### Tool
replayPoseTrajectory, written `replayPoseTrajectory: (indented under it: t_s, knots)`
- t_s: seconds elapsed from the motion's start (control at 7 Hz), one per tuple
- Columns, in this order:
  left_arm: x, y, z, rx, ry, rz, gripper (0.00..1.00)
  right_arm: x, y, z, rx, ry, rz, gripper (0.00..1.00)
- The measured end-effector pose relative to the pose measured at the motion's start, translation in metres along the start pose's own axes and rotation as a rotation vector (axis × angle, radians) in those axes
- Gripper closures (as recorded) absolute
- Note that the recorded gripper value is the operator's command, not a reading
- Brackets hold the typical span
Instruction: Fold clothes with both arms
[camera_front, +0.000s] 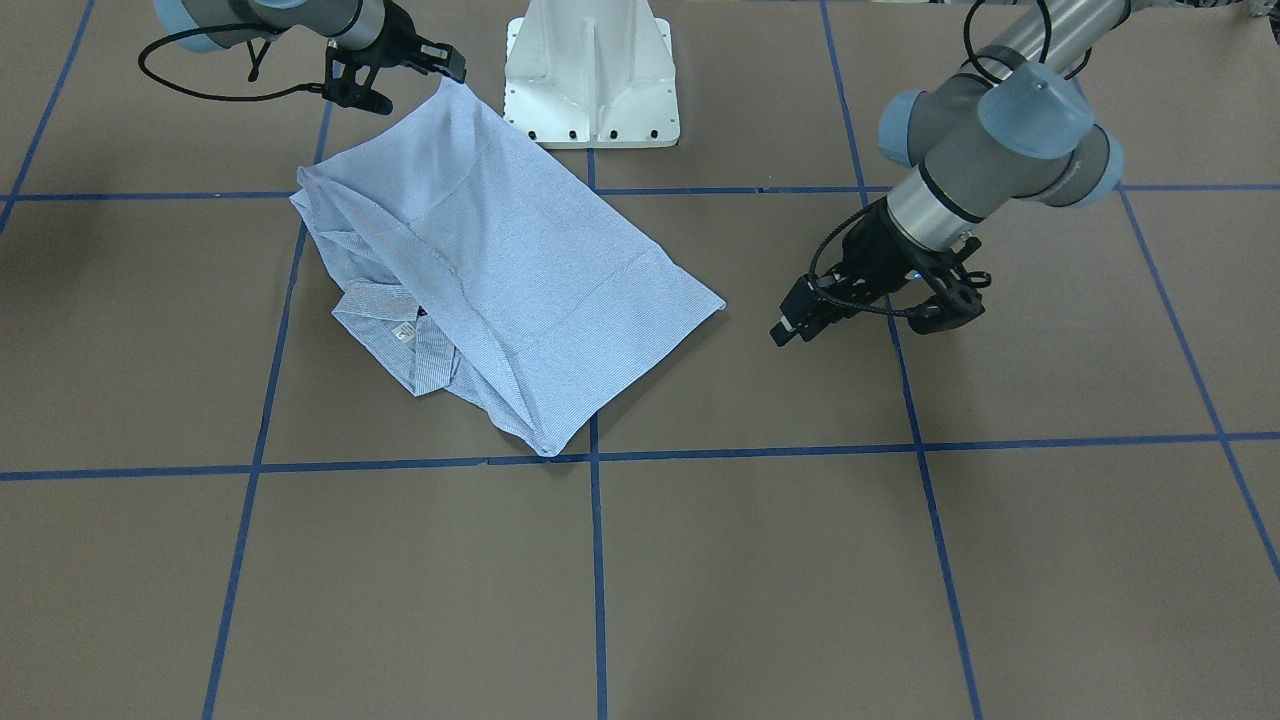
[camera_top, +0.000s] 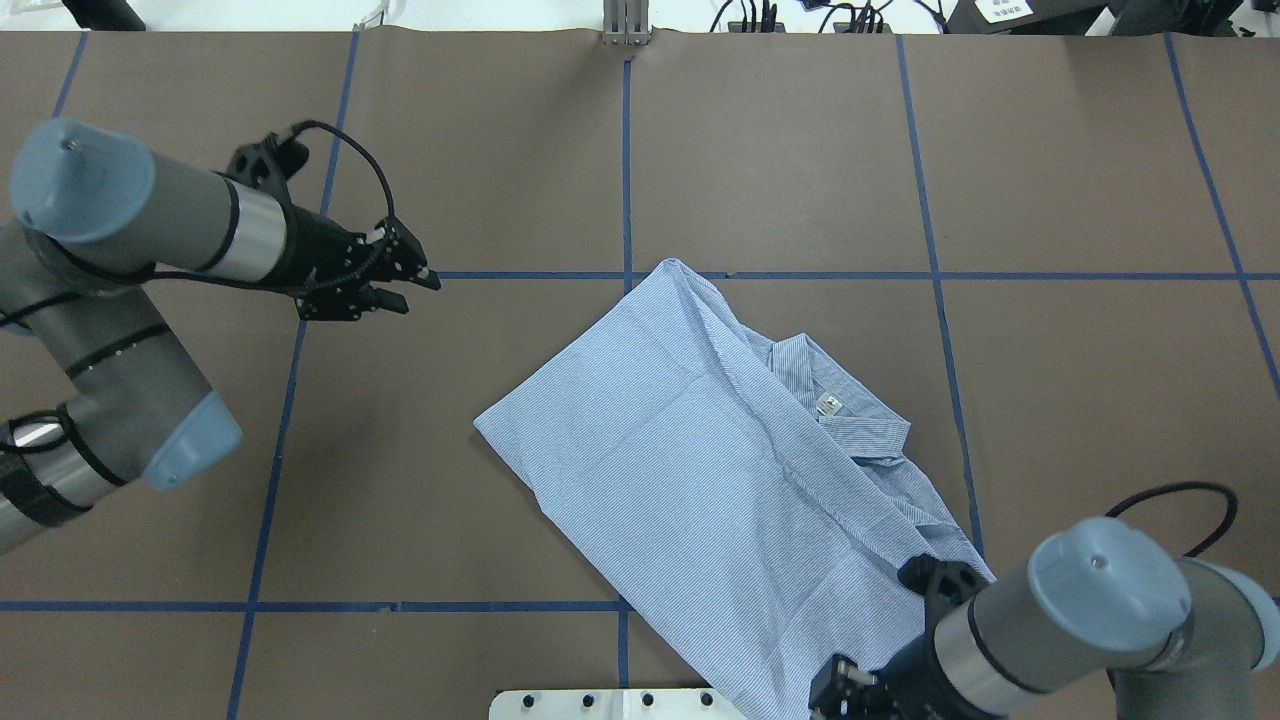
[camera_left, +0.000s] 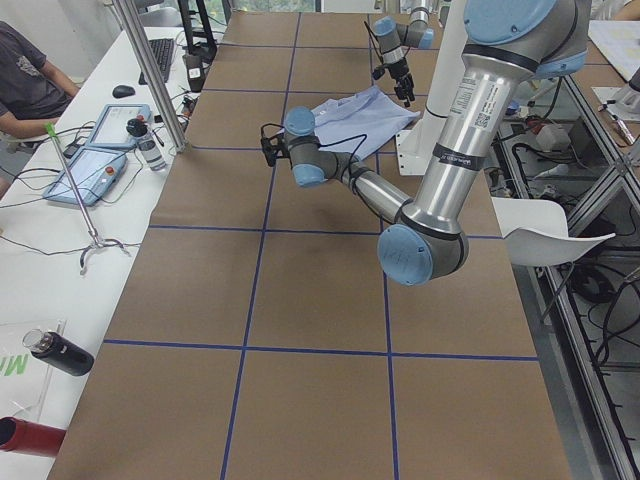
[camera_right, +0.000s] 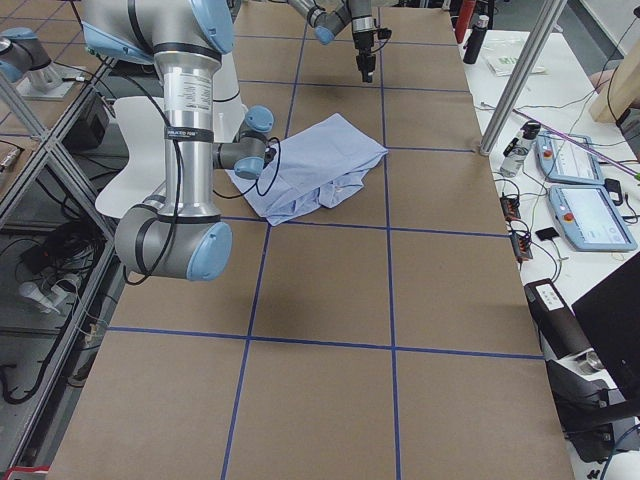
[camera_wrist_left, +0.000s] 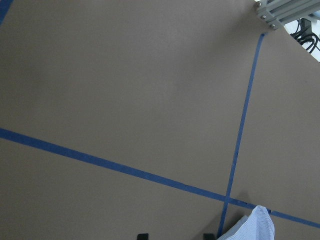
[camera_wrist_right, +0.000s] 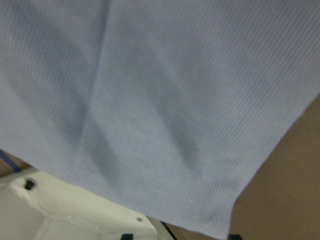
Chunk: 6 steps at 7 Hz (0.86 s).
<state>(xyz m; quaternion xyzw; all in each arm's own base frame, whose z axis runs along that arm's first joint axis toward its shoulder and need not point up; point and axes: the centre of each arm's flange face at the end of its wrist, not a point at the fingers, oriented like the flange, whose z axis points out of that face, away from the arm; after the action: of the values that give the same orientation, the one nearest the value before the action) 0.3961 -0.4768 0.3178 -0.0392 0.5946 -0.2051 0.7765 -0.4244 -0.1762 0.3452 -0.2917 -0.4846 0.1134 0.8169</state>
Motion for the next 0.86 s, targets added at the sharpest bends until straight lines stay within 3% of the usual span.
replayPoseTrajectory:
  t_s: [0.43,0.71,0.86]
  knots:
    - [-0.021,0.087,0.074,0.010,-0.049,-0.084,0.42,-0.029,-0.089,-0.101,0.197,-0.175,0.096,0.00]
    - [-0.028,0.109,0.095,0.014,-0.067,-0.098,0.43,-0.049,-0.124,-0.117,0.257,-0.218,0.121,0.00]
    - [-0.028,0.111,0.097,0.016,-0.068,-0.102,0.53,-0.055,-0.132,-0.116,0.267,-0.221,0.125,0.00]
